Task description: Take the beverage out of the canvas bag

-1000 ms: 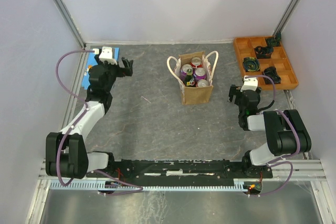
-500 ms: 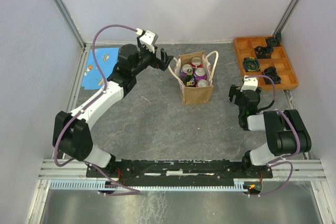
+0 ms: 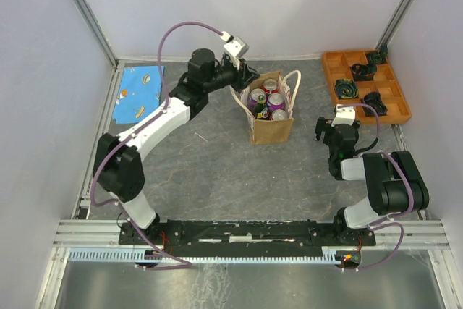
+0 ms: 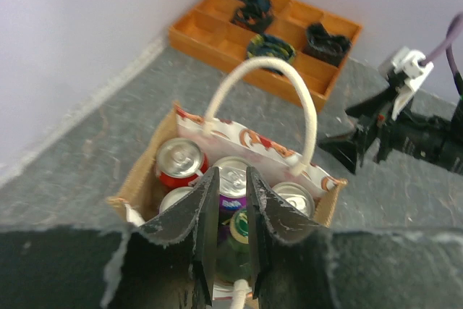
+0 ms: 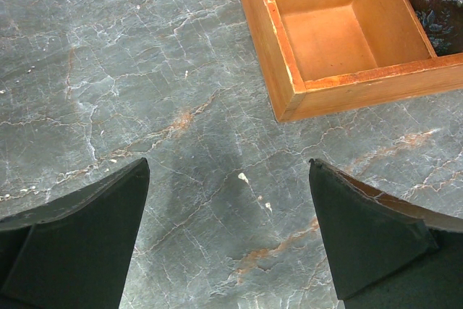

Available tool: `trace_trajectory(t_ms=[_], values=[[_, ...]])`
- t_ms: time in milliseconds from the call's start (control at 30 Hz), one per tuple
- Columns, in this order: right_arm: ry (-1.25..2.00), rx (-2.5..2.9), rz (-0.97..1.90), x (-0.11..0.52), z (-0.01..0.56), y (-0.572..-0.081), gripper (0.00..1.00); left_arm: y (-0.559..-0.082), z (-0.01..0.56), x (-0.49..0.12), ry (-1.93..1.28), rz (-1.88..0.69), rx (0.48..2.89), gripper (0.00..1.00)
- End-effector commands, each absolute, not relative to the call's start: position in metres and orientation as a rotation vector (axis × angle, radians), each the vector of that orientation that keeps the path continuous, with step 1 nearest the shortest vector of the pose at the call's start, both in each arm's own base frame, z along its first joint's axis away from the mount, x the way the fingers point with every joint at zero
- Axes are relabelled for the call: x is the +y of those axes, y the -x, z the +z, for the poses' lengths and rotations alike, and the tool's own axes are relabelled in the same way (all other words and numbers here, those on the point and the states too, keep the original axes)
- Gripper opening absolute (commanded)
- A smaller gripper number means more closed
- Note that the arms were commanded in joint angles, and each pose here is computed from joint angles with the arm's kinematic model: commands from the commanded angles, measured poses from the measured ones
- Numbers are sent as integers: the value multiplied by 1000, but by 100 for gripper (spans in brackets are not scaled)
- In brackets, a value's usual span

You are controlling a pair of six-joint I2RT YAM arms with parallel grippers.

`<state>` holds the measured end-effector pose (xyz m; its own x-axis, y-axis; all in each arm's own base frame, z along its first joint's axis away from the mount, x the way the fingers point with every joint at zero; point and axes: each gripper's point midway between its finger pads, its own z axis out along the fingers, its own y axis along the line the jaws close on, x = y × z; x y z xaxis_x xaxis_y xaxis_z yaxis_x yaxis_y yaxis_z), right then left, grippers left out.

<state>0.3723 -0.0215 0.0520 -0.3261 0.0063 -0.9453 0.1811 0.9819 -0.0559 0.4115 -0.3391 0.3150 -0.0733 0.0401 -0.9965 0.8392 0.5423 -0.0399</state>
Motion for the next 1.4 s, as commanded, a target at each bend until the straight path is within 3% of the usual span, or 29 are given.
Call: trace_trajectory(t_ms=[0,267,833,1367], values=[[-134,1837,-166,-21,71,-385,99,-401,309,-364,-927,-819,1446,33],[-134,1837,-166,-21,71,-385,99,-400,286,-380,-988,-822,1442,50],[-134,1838,-166,-21,71,-385,99,-413,224,-388,-1001,-779,1446,57],[-134,1838,-166,-21,71,-384,99,-413,188,-389,-979,-793,1446,58]])
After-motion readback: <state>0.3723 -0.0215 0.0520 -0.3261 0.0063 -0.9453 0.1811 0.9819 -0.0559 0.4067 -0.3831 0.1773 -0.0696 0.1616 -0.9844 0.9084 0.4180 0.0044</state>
